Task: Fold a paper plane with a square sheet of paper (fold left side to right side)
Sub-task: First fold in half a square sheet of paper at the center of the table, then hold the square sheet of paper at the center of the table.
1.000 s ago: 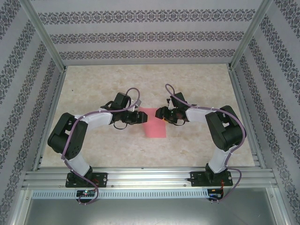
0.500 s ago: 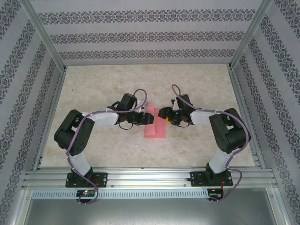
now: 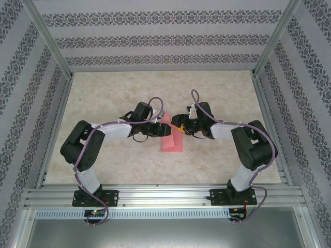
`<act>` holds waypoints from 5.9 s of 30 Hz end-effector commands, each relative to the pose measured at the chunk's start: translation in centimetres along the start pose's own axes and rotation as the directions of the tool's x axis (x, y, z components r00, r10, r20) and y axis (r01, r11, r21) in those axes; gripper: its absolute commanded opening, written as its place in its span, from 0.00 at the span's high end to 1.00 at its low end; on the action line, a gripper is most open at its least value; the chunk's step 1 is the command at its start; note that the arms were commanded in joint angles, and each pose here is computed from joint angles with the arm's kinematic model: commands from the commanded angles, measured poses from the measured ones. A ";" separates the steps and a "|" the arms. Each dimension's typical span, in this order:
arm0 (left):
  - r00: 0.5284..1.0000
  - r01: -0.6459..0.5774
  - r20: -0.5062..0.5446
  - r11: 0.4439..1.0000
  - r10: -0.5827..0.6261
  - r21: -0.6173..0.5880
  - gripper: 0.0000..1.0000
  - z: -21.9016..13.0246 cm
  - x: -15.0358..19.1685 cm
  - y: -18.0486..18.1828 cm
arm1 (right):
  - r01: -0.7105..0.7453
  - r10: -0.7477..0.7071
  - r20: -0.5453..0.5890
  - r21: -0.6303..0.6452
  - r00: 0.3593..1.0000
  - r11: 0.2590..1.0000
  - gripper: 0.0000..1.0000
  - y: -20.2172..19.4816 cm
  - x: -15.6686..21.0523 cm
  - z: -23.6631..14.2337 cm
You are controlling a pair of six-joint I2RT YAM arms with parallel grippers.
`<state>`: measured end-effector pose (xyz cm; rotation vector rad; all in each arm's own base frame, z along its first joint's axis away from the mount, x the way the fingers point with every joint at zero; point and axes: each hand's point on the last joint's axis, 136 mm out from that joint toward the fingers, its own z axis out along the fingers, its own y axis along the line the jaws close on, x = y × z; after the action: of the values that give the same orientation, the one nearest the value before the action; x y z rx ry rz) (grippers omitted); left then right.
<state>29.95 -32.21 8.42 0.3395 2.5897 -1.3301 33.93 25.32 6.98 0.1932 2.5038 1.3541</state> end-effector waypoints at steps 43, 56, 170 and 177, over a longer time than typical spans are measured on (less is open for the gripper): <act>0.977 0.215 0.079 0.903 -0.199 -0.373 0.46 1.4 -1.1 3.5 | 0.047 -0.046 -0.009 0.235 0.999 0.971 0.95 -5.0 -0.2 -2.7; 0.974 0.224 0.048 0.912 -0.221 -0.342 0.49 3.3 -1.0 3.0 | 0.052 -0.046 -0.029 0.241 0.999 0.969 0.90 -5.3 -0.2 -1.9; 0.977 0.207 -0.026 0.976 -0.210 -0.070 0.74 4.5 -3.1 -1.6 | 0.098 0.003 -0.219 0.450 0.976 0.887 0.81 -9.5 4.6 -0.7; 0.965 0.248 -0.032 0.948 -0.260 -0.199 0.77 4.9 -1.6 2.4 | 0.098 0.005 -0.220 0.452 0.975 0.887 0.81 -9.6 4.6 -0.7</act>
<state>32.41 -36.26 5.97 0.0576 2.8234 -1.2032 31.20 21.93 1.22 0.0625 2.8520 0.8921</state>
